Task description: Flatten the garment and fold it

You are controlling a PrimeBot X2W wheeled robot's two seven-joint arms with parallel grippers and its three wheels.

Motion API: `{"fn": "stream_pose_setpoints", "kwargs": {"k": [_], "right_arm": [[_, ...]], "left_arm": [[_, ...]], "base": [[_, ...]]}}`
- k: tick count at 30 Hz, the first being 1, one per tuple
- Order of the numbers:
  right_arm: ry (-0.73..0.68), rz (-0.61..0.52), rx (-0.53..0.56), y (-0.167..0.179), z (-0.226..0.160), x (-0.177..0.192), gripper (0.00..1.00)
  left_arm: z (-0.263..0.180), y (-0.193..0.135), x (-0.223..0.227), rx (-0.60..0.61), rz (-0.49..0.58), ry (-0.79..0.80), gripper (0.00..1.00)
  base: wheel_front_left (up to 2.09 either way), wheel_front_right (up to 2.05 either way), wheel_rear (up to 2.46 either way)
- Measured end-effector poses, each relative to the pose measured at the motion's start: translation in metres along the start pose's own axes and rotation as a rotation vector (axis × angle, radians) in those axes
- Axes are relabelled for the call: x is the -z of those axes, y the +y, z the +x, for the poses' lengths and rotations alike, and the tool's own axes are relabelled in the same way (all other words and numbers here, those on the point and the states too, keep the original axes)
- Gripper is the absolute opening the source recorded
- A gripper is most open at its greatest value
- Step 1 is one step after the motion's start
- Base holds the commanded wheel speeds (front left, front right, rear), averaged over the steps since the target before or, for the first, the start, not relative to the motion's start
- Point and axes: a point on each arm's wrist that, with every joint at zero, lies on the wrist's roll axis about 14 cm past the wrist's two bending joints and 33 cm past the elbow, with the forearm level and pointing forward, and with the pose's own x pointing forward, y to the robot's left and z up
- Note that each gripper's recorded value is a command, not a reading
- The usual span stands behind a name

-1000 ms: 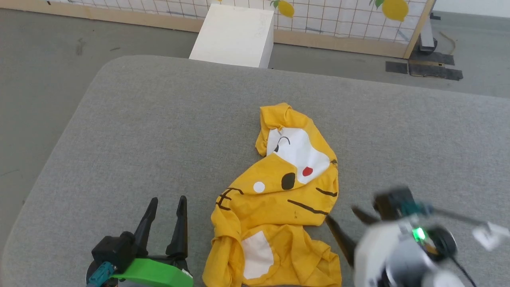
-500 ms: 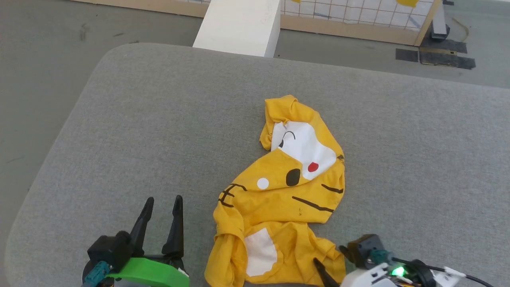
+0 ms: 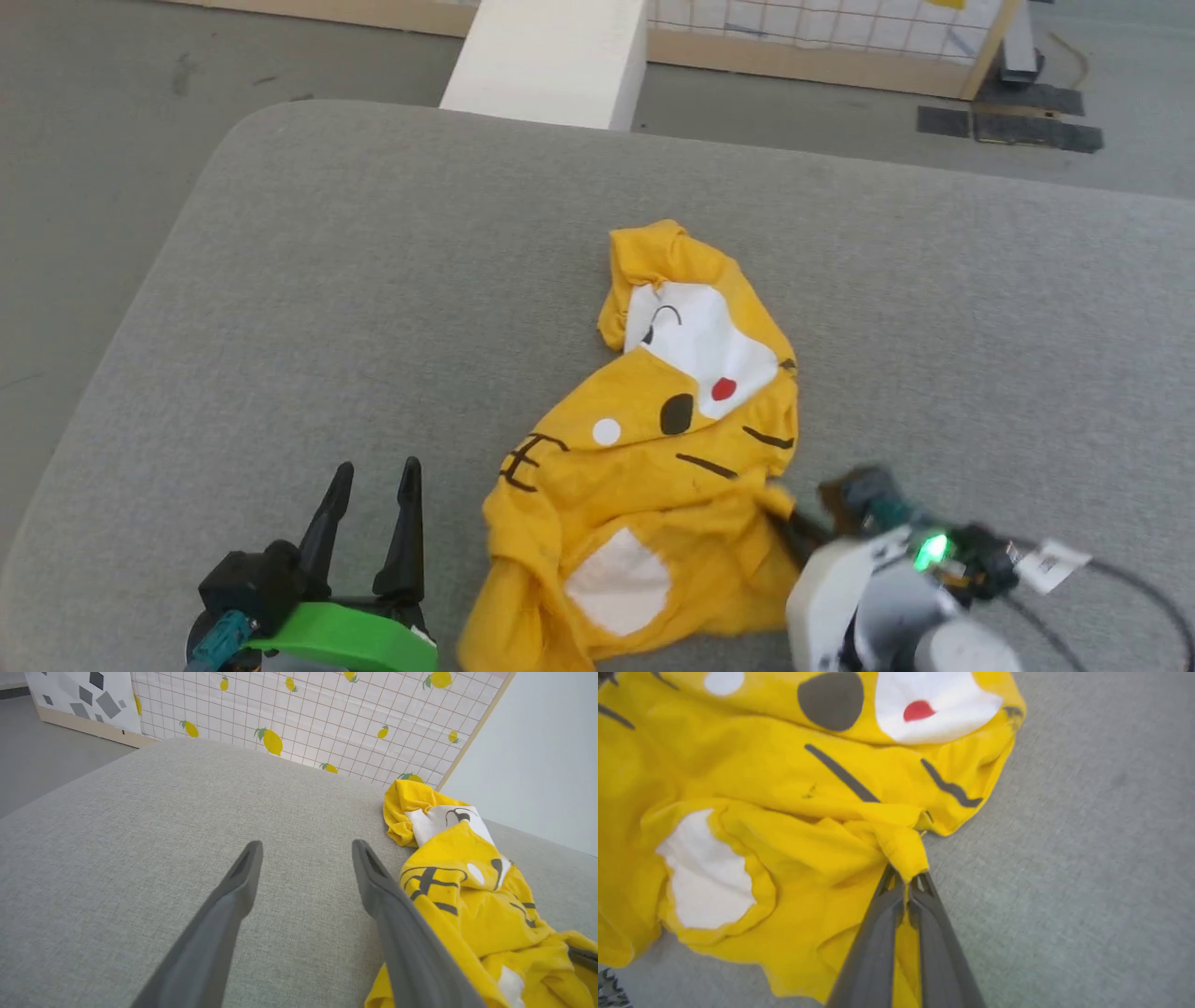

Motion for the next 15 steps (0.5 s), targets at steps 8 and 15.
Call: {"fn": "stream_pose_setpoints", "kwargs": {"k": [8,15], "right_arm": [[-0.234,0.037,0.296,-0.103,-0.034,-0.081,0.0],[-0.144,0.128,0.611,-0.193,-0.096,-0.035,0.0]], "left_arm": [[0.011,-0.017,0.002,0.063,-0.001,0.005,1.0],[0.019,-0.024,0.009,0.098,0.006,0.028,1.0]], "base": [[0.0,0.0,0.0],[0.0,0.0,0.0]]}}
